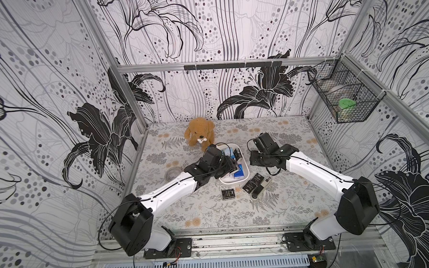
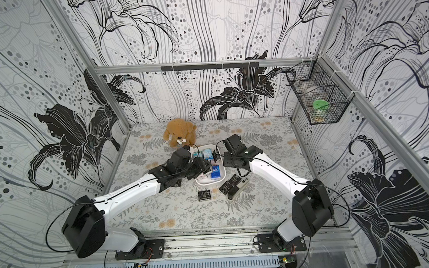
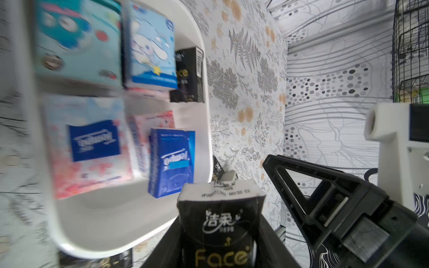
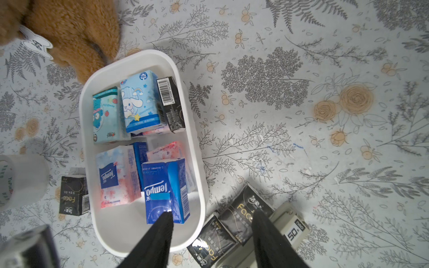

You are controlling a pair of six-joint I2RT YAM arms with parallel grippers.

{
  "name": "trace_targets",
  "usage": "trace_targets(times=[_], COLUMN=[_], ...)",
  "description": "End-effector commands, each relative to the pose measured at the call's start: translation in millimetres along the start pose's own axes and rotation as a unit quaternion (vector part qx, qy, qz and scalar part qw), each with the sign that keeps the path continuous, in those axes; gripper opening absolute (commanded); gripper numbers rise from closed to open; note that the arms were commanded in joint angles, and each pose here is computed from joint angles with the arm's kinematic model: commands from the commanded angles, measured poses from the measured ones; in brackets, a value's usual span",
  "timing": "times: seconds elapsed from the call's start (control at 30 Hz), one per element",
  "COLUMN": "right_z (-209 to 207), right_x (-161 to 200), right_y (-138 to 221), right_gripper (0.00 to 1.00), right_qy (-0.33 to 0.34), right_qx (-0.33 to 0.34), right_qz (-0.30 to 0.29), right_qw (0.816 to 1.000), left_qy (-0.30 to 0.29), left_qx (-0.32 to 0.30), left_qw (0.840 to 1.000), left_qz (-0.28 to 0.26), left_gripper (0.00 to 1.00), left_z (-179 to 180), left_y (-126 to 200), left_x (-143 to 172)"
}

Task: Put the pocket tissues into the storage box
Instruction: Place the pocket tissues in the storage box.

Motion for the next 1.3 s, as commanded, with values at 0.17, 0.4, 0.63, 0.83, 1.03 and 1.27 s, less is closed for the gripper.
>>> trace_targets(times=[0.17, 0.4, 0.63, 0.83, 1.03, 1.27], right_z=[-21, -33, -36, -37, -37, -35], right_x=[0, 4, 4, 5, 5, 4], right_y=[13, 14, 16, 16, 15, 14], right_gripper=[0.6, 0.6, 0.6, 0.6, 0.6, 0.6], right_qy=[-0.027, -0.038, -0.039, -0.04, -0.04, -0.039], right_qx=[0.009, 0.013, 0.012, 0.011, 0.01, 0.009], right_qz=[-0.025, -0.026, -0.029, -0.026, -0.024, -0.019], right_qw=[0.999, 0.999, 0.999, 0.999, 0.999, 0.999], left_qy=[0.017, 0.03, 0.032, 0.015, 0.015, 0.002], left_qx=[0.05, 0.044, 0.038, 0.02, 0.007, -0.002], left_qw=[0.999, 0.999, 0.999, 1.0, 1.0, 1.0], left_qz=[-0.011, -0.001, 0.004, 0.002, -0.001, 0.006], left_gripper=[0.46, 0.46, 0.47, 0.48, 0.48, 0.66], left_z=[-30, -20, -7, -2, 10, 11], left_y=[-52, -82, -97, -101, -96, -100], left_x=[-3, 2, 10, 3, -1, -5])
Point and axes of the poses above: each gripper's point midway between its finger pads, its own y axis back along the fingers, its own z axis along the line the jaws close on, x = y × z, the point moved 9 cm from there along y, back along the fingers, and after that the axes turned 14 degrees about -y, right-handed, at the moved point
